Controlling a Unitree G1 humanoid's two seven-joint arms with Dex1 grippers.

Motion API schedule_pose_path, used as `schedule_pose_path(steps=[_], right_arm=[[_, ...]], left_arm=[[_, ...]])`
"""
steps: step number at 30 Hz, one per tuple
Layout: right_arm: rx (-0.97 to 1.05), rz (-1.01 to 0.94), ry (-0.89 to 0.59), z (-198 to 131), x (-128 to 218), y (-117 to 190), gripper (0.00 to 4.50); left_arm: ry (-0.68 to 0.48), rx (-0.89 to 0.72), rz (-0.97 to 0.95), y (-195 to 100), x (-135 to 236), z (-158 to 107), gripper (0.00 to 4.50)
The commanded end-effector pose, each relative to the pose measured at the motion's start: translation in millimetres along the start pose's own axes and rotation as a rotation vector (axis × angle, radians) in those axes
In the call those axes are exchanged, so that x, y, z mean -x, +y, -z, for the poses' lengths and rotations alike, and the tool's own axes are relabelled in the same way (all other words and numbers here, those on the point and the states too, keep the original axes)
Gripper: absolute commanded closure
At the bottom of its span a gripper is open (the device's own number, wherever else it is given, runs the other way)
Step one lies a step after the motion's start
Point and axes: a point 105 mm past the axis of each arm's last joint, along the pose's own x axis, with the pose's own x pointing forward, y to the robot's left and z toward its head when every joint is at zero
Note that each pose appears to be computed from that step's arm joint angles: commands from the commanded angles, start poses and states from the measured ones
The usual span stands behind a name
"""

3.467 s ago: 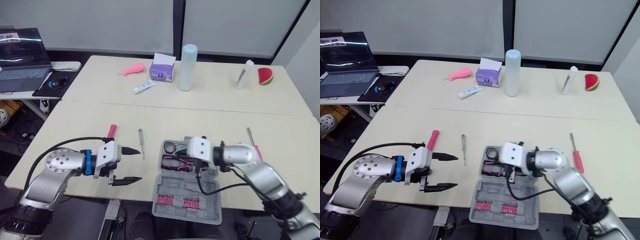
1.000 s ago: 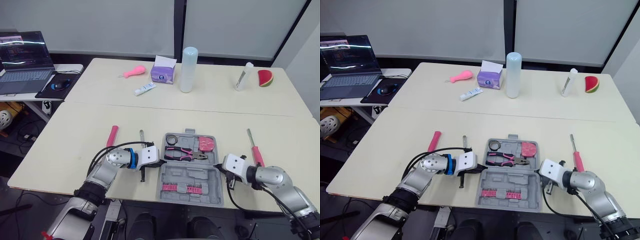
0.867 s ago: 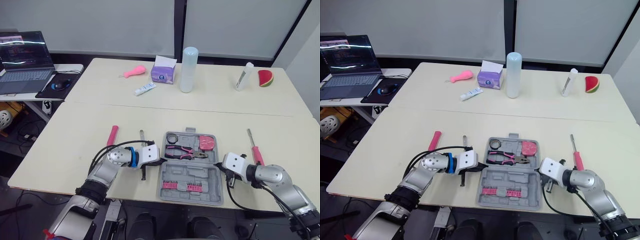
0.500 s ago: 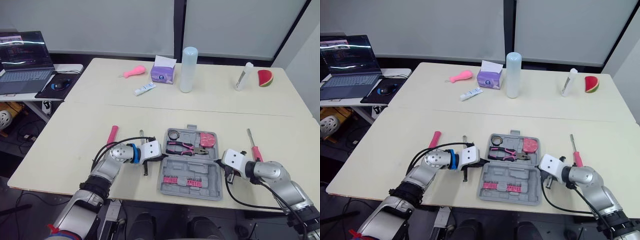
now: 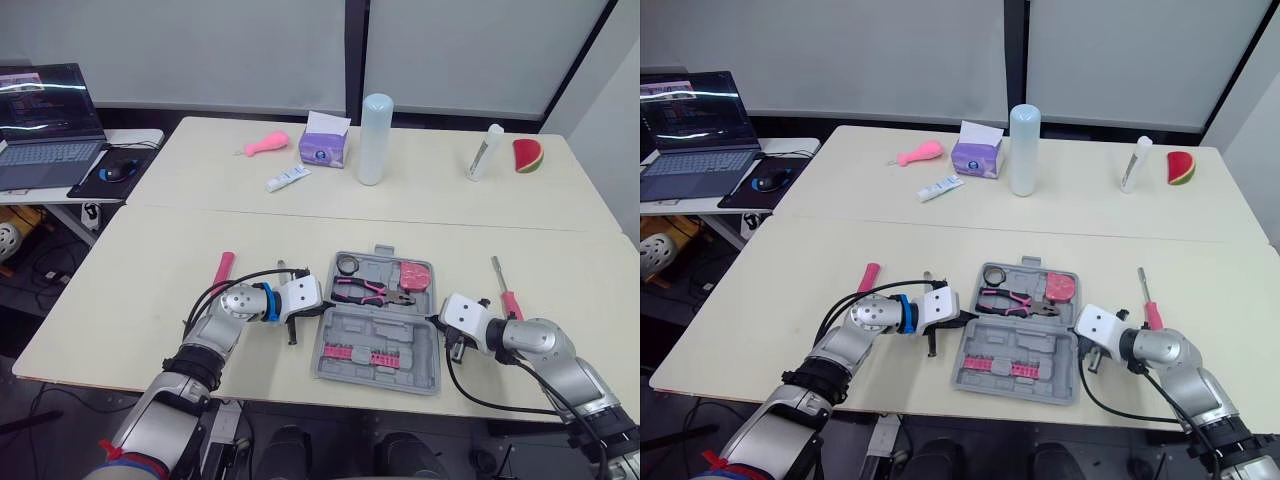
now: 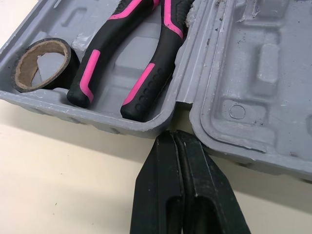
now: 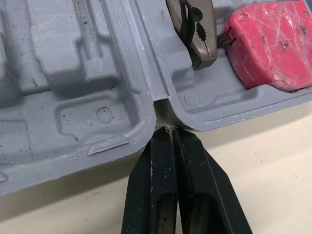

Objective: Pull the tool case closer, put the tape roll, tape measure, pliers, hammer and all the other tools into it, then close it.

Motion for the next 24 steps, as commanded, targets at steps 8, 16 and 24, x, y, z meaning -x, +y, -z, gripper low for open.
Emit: schedule_pose_path(steps=[8, 16, 24], right_arm=[[0.009, -0.006, -0.037, -14.3, -1.0, -0.2, 4.5], [-0.074, 0.102, 0.037, 8.4, 17.9, -18.2, 4.5], [-0.103, 0.244, -0.031, 3.7, 40.0, -31.9, 4.5]], left_arm=[[0.02, -0.01, 0.026, -9.9, -2.5, 4.8, 4.46], [0.068, 0.009, -0.005, -5.3, 11.9, 16.2, 4.46], [-0.032, 0.048, -0.079, 12.8, 41.5, 3.9, 4.46]])
